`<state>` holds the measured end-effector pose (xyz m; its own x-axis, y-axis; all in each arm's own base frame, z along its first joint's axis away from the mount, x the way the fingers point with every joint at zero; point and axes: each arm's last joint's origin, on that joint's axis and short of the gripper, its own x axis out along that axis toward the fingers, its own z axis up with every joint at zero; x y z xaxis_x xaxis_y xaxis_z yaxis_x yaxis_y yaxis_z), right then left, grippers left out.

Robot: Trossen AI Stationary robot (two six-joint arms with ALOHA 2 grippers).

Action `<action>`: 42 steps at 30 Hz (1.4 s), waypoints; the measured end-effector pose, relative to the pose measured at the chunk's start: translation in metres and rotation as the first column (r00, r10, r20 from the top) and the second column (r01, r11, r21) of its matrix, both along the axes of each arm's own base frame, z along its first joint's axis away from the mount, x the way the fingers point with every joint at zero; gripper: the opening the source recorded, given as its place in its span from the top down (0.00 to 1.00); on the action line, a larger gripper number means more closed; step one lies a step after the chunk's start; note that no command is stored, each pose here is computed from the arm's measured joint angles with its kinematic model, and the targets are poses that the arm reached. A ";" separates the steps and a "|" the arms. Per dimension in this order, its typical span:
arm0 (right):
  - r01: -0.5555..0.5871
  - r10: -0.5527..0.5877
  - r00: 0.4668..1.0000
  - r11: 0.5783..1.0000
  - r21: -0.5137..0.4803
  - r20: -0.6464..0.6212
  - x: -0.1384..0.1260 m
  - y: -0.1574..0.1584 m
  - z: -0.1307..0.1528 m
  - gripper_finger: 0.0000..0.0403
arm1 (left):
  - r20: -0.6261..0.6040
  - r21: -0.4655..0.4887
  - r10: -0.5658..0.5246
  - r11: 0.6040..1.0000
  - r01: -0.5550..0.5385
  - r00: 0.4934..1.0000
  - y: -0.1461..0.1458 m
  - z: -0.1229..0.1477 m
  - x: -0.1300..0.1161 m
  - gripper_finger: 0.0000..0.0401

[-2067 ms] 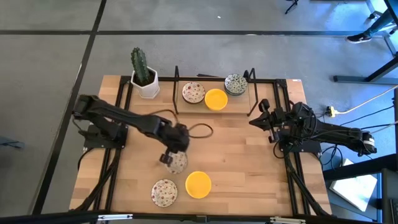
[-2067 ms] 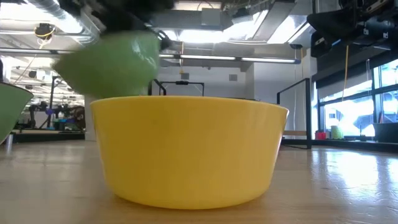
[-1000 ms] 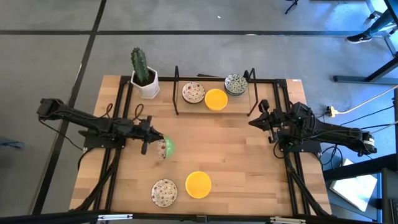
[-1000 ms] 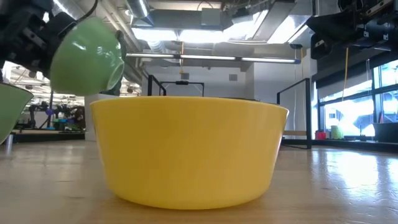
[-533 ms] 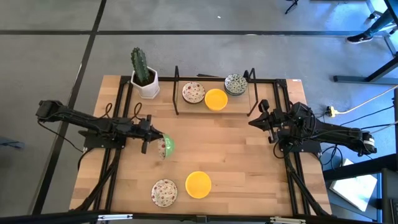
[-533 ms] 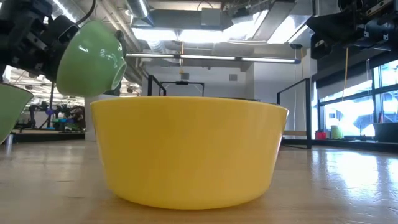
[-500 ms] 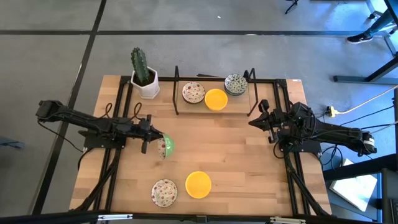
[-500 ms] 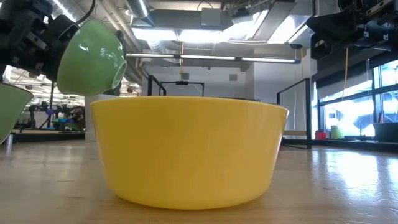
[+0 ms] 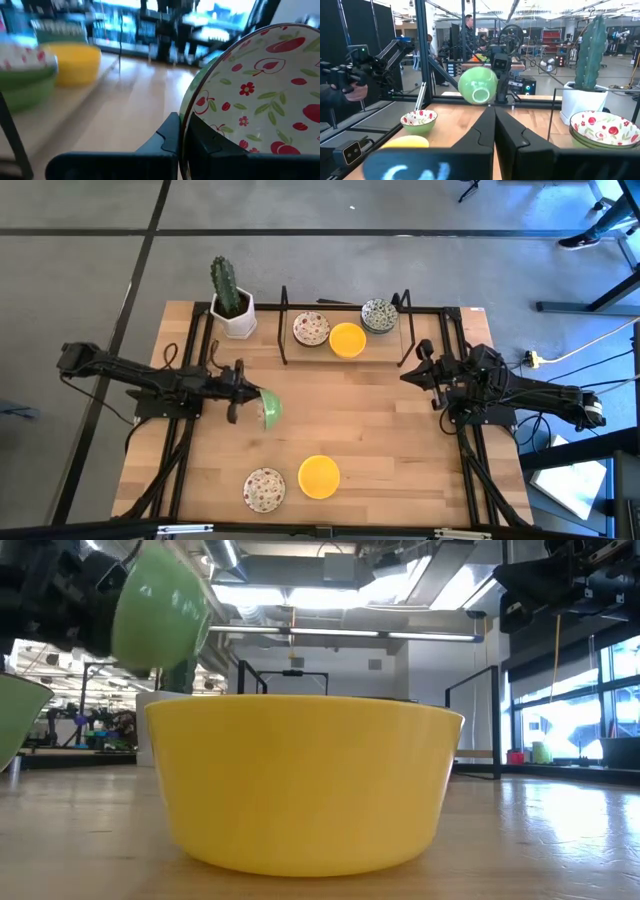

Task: Pick & Place Mini bowls
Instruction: Stack the red green bowl on top of the red green bowl on the shelf

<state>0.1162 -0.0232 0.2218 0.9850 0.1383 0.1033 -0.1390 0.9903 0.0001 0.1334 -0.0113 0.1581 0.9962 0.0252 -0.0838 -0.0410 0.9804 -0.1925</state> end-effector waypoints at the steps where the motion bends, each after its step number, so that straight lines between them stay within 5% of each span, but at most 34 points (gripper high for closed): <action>1: 0.000 0.000 1.000 1.000 -0.002 0.004 0.000 0.000 0.000 0.99 | 0.032 0.003 0.008 1.000 -0.008 0.999 0.001 0.004 0.000 0.98; 12: 0.000 0.000 1.000 1.000 -0.010 0.029 0.000 0.000 0.003 0.99 | 0.209 0.172 0.181 0.961 -0.218 0.961 0.014 0.104 0.024 0.98; 18: -0.017 0.017 1.000 0.999 0.035 -0.002 0.000 0.000 0.000 0.99 | 0.055 0.244 0.418 0.875 -0.418 0.907 0.026 0.179 0.041 0.98; 26: -0.059 0.061 0.998 0.997 0.059 -0.031 0.001 0.004 -0.004 0.99 | -0.247 0.372 0.553 0.812 -0.449 0.795 0.051 0.256 0.068 0.98; 35: -0.132 0.133 0.991 0.990 0.053 -0.023 0.002 0.013 -0.003 0.99 | -0.518 0.307 0.486 0.874 -0.377 0.704 0.100 0.275 0.126 0.98; 42: -0.123 0.124 0.992 0.991 0.050 -0.020 0.003 0.019 -0.003 0.99 | -0.690 0.231 0.380 0.922 -0.310 0.616 0.146 0.252 0.171 0.98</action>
<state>0.1193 -0.0038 0.2183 0.9629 0.2543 0.0898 -0.2595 0.9643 0.0520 0.3049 0.1351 0.4103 0.5456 0.3960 -0.7386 -0.4683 0.8750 0.1231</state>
